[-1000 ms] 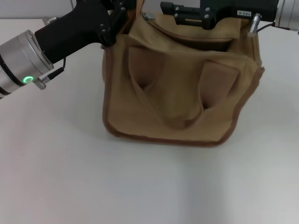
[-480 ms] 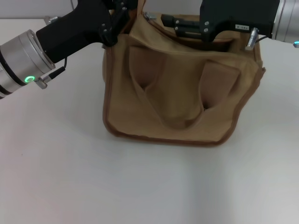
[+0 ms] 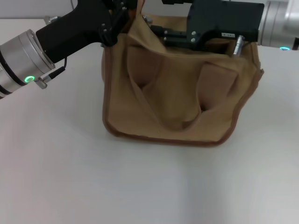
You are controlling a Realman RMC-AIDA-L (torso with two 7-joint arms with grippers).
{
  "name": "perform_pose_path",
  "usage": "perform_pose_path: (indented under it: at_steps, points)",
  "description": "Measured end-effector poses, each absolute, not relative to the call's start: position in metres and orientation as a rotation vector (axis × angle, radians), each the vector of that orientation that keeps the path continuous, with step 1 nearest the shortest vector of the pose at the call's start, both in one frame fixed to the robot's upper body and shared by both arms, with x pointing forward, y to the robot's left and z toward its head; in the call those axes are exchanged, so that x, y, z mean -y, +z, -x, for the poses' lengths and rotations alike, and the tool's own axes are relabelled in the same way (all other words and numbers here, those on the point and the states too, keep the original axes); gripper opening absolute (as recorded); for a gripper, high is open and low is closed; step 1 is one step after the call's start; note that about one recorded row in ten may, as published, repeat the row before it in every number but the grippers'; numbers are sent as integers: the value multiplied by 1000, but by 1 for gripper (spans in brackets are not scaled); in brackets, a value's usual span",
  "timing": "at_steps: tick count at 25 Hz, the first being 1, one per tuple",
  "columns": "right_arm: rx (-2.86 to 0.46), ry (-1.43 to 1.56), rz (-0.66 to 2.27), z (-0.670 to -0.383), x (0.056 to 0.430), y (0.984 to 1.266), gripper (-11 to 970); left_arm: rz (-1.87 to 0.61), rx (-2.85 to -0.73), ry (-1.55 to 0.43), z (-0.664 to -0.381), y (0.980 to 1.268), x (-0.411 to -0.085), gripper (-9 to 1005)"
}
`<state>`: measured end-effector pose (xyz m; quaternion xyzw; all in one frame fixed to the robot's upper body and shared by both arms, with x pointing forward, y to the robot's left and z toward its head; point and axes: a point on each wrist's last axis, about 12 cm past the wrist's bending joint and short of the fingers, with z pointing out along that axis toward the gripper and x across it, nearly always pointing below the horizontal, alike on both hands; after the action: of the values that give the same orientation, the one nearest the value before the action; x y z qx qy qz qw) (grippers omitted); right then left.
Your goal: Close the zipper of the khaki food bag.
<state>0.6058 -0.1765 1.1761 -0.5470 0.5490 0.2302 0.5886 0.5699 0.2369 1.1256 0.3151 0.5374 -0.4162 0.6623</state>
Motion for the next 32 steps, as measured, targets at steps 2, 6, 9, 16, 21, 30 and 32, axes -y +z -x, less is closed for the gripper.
perform_pose_path:
  at_steps: [2,6,9,16,21,30,32]
  points:
    - [-1274,517,1285,-608,171,1177,663,-712,-1215,-941,-570,1126,-237,106]
    - [-1266,499,1297,-609,165,1179,663,-713,-1212,-943,-570,1126,-237,108]
    - [-1254,495,1321,-608,157,1180,661,-714,-1210,-947,-569,1126,-237,110]
    - [-1243,456,1363,-608,142,1177,654,-715,-1209,-949,-569,1126,-236,114]
    - [-1235,447,1372,-606,143,1176,626,-717,-1207,-947,-569,1126,-236,117]
    - [-1194,479,1302,-599,155,1174,490,-717,-1201,-945,-568,1126,-237,122]
    - [-1178,482,1287,-596,158,1174,444,-715,-1202,-946,-568,1126,-237,123]
